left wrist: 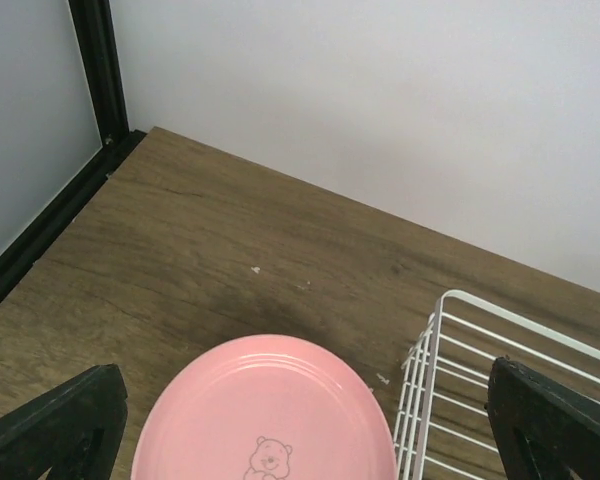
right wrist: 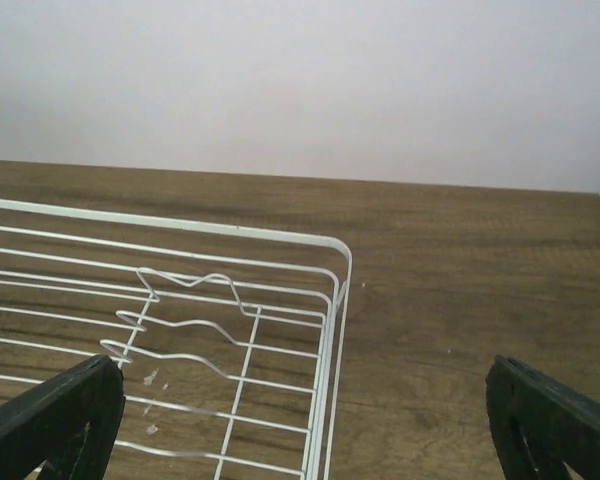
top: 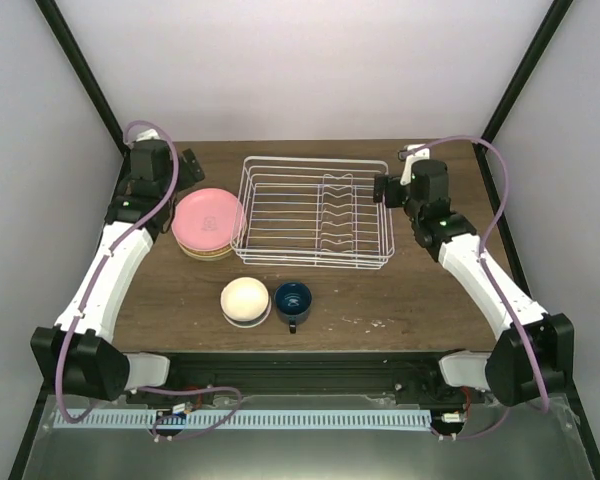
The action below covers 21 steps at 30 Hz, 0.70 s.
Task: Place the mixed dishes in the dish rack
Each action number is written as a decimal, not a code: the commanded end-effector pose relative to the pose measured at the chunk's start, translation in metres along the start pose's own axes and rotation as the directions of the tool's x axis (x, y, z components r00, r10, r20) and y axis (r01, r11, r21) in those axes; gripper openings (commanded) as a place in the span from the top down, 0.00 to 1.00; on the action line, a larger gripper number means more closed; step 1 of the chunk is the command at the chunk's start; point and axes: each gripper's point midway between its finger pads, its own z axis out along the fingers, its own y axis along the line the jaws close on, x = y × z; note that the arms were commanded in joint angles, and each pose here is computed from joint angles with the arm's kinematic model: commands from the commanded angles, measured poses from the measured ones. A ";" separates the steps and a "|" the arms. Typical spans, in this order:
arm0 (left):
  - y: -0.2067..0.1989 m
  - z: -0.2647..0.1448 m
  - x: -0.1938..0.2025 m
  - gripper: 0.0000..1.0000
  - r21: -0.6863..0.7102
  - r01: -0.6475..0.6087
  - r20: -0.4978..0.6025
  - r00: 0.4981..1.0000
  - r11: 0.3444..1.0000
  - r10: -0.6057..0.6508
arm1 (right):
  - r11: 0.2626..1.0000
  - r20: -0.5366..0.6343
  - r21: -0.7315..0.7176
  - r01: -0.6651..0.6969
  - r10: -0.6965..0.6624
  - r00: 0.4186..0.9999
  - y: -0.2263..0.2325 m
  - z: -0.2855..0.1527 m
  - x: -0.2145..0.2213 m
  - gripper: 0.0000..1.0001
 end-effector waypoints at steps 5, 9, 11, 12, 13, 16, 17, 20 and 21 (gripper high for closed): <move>-0.009 0.018 0.004 0.00 0.020 -0.045 -0.013 0.999 0.999 0.045 | 1.000 0.031 -0.014 0.014 -0.013 0.999 0.006 -0.002 -0.019 0.00; -0.037 0.023 0.019 0.00 0.185 -0.241 -0.062 0.965 0.953 0.256 | 1.000 -0.054 0.017 0.000 0.001 0.999 0.003 0.011 -0.012 0.00; -0.036 0.029 0.029 0.00 0.184 -0.264 -0.126 0.949 0.947 0.289 | 0.999 -0.121 0.046 -0.013 0.019 0.993 0.000 0.018 -0.005 0.00; -0.036 0.033 0.032 0.00 0.184 -0.278 -0.153 0.939 0.943 0.307 | 0.998 -0.155 0.059 -0.020 0.029 0.987 -0.001 0.022 -0.002 0.00; -0.036 0.037 0.037 0.00 0.187 -0.293 -0.183 0.927 0.938 0.326 | 0.997 -0.188 0.073 -0.027 0.040 0.981 -0.002 0.026 0.002 0.00; -0.034 0.048 0.051 0.00 0.192 -0.318 -0.243 0.901 0.928 0.359 | 0.994 -0.287 0.107 -0.029 0.059 0.956 -0.003 0.037 0.017 0.00; -0.035 0.050 0.054 0.00 0.201 -0.321 -0.248 0.898 0.926 0.365 | 0.992 -0.324 0.121 -0.025 0.063 0.944 -0.004 0.041 0.025 0.00; -0.038 0.052 0.056 0.00 0.217 -0.318 -0.240 0.899 0.923 0.366 | 0.988 -0.423 0.155 -0.006 0.071 0.903 -0.007 0.052 0.049 0.00; -0.038 0.053 0.057 0.00 0.220 -0.319 -0.240 0.898 0.922 0.368 | 0.988 -0.450 0.154 0.000 0.070 0.890 -0.007 0.056 0.057 0.00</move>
